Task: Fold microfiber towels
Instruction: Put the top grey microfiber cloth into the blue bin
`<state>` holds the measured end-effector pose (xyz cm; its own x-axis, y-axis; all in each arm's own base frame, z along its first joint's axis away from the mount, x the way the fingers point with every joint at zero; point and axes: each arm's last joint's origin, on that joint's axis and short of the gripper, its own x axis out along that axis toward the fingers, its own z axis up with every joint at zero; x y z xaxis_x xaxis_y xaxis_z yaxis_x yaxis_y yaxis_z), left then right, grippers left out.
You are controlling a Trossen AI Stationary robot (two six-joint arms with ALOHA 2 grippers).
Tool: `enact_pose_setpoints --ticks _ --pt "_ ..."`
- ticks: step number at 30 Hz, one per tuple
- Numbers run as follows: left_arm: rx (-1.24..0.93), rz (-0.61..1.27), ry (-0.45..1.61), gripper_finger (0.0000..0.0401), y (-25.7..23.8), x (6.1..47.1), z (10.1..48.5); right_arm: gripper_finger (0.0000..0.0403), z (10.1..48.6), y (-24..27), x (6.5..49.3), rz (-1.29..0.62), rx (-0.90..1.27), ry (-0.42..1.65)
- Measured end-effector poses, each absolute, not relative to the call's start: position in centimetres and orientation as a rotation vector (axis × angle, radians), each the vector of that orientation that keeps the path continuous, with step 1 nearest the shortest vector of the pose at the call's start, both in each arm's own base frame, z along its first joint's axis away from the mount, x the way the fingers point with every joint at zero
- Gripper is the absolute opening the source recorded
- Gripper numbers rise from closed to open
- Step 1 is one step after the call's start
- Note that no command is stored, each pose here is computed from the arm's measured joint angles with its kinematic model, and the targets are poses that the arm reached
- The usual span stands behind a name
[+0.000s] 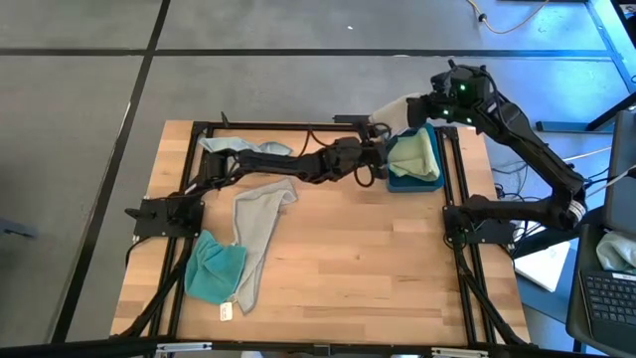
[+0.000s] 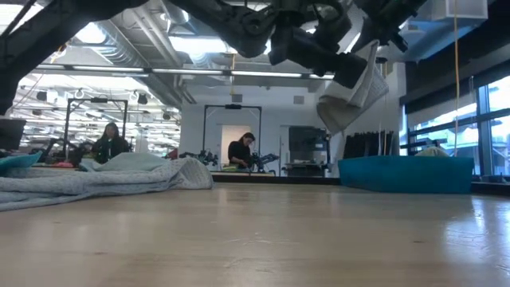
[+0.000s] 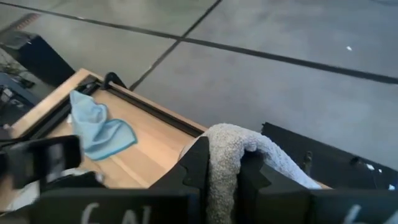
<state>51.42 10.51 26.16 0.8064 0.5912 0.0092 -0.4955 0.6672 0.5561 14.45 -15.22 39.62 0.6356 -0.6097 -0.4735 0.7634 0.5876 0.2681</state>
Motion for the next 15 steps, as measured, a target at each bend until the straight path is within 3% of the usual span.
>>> enact_pose_setpoints --ticks 4,11,15 --pt "0.535 0.6 0.181 0.0182 10.8 51.4 26.0 0.0042 39.6 -14.4 14.0 -0.855 0.429 0.397" --pt "0.545 0.571 0.241 0.0181 9.0 51.7 25.4 0.003 36.4 -14.3 13.5 -0.921 0.453 0.629" --pt "0.557 0.575 0.215 0.0182 8.2 51.8 25.7 0.0027 35.5 -14.4 14.3 -0.944 0.46 0.577"
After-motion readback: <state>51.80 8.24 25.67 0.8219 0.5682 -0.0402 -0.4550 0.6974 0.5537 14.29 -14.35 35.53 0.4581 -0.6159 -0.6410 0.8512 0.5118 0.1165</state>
